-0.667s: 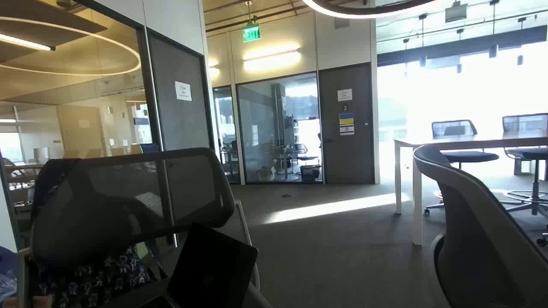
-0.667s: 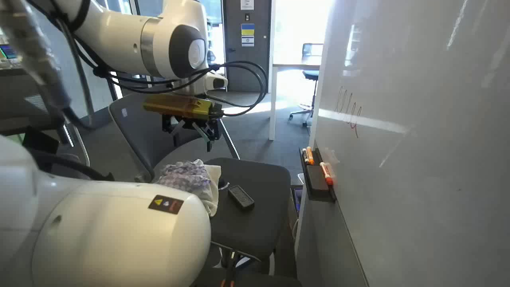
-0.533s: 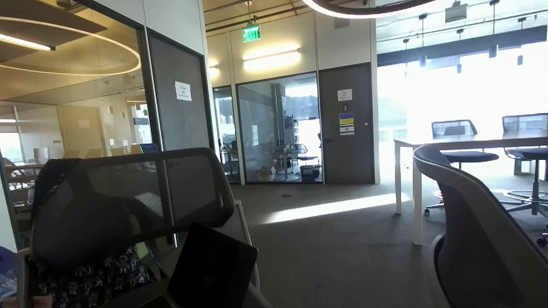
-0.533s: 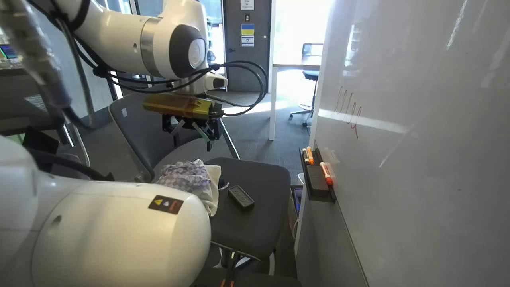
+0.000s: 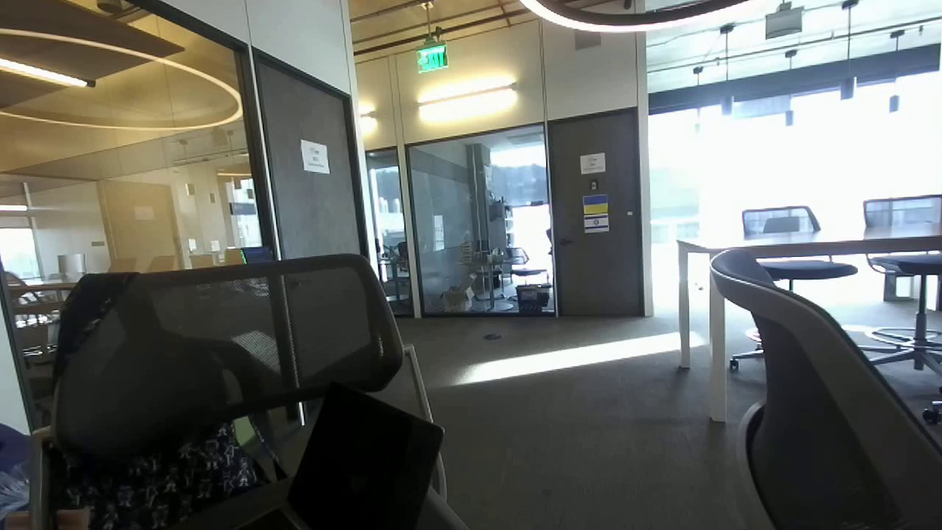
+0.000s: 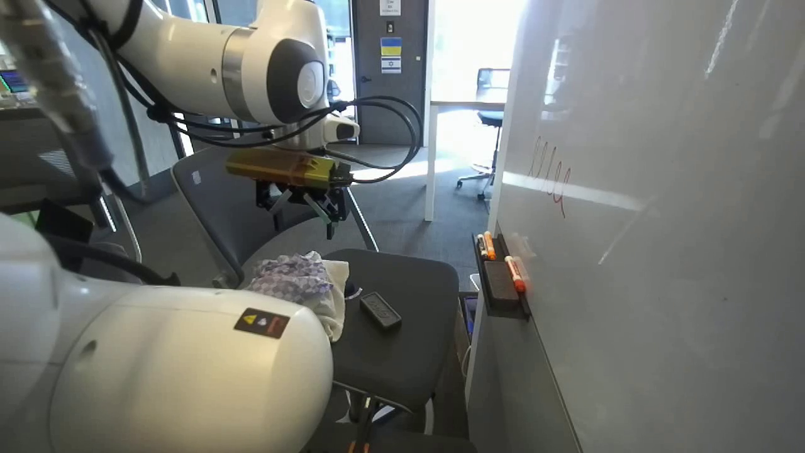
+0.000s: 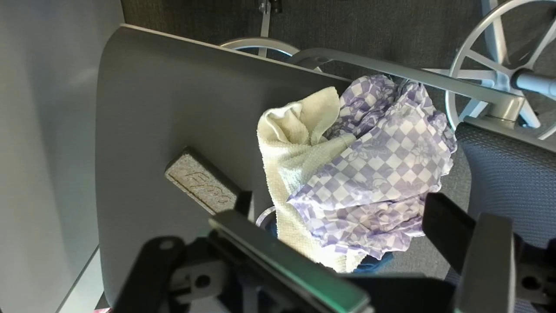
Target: Put the clothes on the seat on the backrest of the chair and put the duster on the holder of the whiteboard
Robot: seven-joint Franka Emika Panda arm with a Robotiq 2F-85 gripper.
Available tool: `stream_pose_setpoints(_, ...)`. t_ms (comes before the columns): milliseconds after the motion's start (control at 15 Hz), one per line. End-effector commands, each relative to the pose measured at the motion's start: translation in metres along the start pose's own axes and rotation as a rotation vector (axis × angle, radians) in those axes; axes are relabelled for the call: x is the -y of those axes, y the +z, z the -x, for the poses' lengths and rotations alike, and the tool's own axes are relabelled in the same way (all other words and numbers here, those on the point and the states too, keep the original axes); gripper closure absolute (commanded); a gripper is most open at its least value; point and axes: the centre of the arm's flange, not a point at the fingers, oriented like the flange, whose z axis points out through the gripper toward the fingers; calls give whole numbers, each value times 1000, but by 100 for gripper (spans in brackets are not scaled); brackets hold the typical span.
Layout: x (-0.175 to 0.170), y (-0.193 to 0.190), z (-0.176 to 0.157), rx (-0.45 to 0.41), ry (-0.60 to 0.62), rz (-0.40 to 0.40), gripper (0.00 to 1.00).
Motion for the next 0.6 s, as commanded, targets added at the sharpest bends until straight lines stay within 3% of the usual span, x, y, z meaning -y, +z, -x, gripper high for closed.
stream_pose_setpoints(0,16,28,-32,13,-23,-22,0)
stream_pose_setpoints(267,49,87,-78,-1,-52,-19,0)
stream_pose_setpoints(533,83,146,-103,5,-113,10,0)
